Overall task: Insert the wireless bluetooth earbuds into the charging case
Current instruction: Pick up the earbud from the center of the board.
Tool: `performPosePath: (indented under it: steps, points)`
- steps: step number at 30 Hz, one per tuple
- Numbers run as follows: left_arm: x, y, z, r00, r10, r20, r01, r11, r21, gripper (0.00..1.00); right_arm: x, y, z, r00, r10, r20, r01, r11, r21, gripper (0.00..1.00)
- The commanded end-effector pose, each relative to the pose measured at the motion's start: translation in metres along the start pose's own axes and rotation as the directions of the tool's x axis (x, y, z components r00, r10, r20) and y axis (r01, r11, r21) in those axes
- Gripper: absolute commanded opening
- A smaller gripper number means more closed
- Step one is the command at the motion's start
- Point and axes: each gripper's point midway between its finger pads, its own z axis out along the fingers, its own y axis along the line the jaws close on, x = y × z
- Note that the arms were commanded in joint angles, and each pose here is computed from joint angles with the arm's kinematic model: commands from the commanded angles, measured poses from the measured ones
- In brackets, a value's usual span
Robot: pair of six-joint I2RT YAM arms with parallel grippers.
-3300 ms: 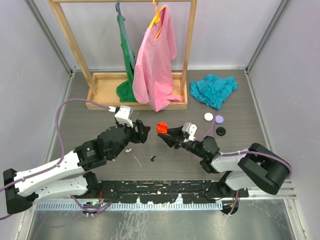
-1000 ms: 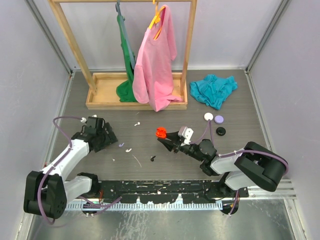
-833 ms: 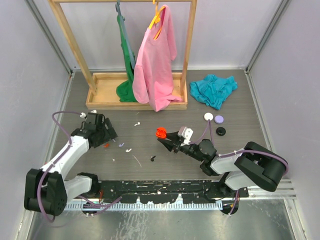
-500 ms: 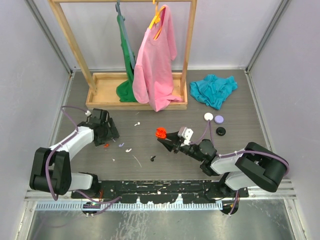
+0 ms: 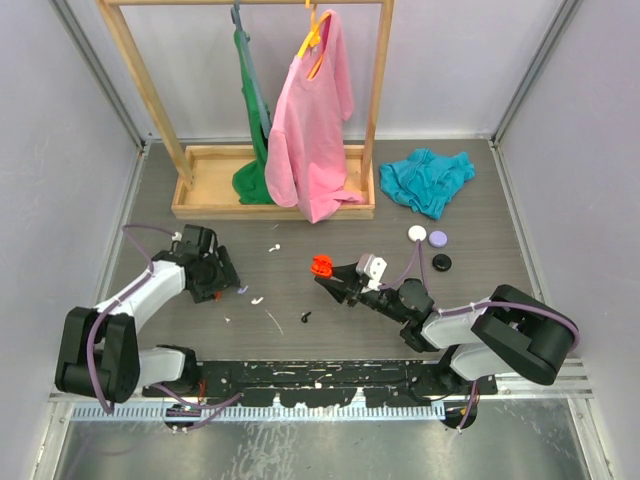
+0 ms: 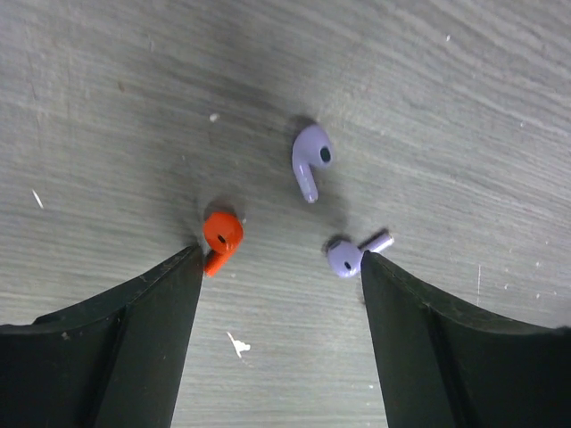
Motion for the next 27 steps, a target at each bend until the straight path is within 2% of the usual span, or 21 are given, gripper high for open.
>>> performPosePath:
  steps: [1, 6, 10, 16, 27]
  points:
    - [0.009, -0.006, -0.012, 0.999, -0.038, -0.030, 0.039, 0.998, 0.051, 0.72, -0.031, -0.001, 0.009, 0.994, -0.037, 0.100, 0.037, 0.999, 0.003, 0.06]
    - [-0.006, 0.001, -0.023, 0.999, -0.024, 0.035, 0.024, 1.000, -0.007, 0.70, -0.030, -0.001, 0.009, 0.995, -0.037, 0.097, 0.038, 0.999, 0.000, 0.06]
    - [-0.016, 0.004, -0.026, 0.998, -0.022, 0.066, 0.024, 0.999, -0.034, 0.61, -0.031, -0.001, 0.009, 0.994, -0.040, 0.097, 0.039, 0.999, 0.003, 0.06]
    - [-0.022, 0.006, -0.019, 0.999, 0.005, 0.048, -0.001, 0.997, -0.080, 0.51, -0.031, -0.001, 0.010, 0.995, -0.040, 0.096, 0.040, 0.999, 0.002, 0.06]
    - [-0.023, 0.012, -0.008, 0.999, 0.038, 0.017, -0.035, 0.990, -0.133, 0.42, -0.028, 0.000, 0.011, 0.995, -0.042, 0.087, 0.042, 0.999, 0.000, 0.06]
